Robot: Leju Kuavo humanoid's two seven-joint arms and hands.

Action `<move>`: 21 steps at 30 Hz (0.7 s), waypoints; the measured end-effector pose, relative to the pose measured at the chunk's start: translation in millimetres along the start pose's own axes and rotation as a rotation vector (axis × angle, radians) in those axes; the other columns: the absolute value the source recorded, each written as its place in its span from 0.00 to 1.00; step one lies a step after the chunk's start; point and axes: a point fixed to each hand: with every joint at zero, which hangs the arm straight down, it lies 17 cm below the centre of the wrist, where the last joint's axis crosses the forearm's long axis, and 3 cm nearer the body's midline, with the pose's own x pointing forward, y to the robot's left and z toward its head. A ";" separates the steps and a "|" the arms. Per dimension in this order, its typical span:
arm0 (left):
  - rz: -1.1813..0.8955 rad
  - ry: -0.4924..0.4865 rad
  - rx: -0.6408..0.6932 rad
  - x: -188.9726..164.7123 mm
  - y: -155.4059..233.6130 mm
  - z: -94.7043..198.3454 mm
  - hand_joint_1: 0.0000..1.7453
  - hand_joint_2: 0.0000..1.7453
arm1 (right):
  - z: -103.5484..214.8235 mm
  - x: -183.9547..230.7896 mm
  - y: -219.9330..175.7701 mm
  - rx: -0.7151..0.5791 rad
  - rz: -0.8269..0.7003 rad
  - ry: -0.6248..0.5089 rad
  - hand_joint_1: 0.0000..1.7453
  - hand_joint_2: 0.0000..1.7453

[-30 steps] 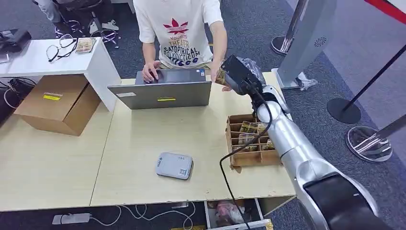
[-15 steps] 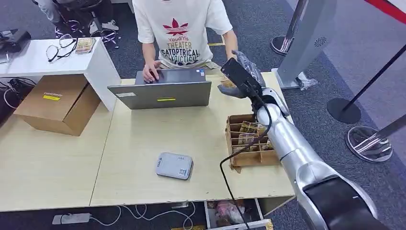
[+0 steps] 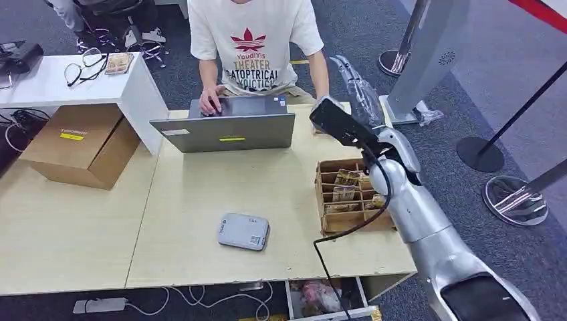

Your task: Pass the card to the sensor for recognition and then transmit it.

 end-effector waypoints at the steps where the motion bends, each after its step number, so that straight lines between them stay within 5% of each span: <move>1: 0.007 0.009 -0.001 -1.6 -1.0 0.7 0.00 0.00 | 4.1 2.6 1.0 0.003 0.015 -0.008 0.52 1.00; 4: 0.021 0.032 -0.002 -5.4 -2.5 1.9 0.00 0.00 | 19.0 4.9 6.0 0.016 0.053 -0.023 0.53 1.00; 6: 0.030 0.043 -0.002 -7.2 -3.0 2.4 0.00 0.00 | 28.3 3.2 10.5 0.027 0.066 -0.021 0.68 1.00; 7: 0.033 0.047 -0.001 -7.9 -3.0 2.5 0.00 0.00 | 31.5 3.7 11.2 0.029 0.070 -0.025 0.65 1.00; 9: 0.038 0.051 -0.002 -8.3 -3.6 2.9 0.00 0.00 | 36.4 3.0 12.4 0.036 0.083 -0.028 0.42 1.00; 16: 0.068 0.082 -0.001 -15.7 -4.9 4.6 0.00 0.00 | 64.6 -21.4 25.4 0.091 0.136 0.018 0.49 1.00; 19: 0.074 0.091 -0.001 -19.4 -5.2 5.4 0.00 0.00 | 79.3 -36.5 29.2 0.110 0.165 0.048 0.40 1.00; 21: 0.080 0.097 -0.001 -21.8 -5.8 6.2 0.00 0.00 | 89.9 -45.9 31.1 0.120 0.183 0.068 0.48 1.00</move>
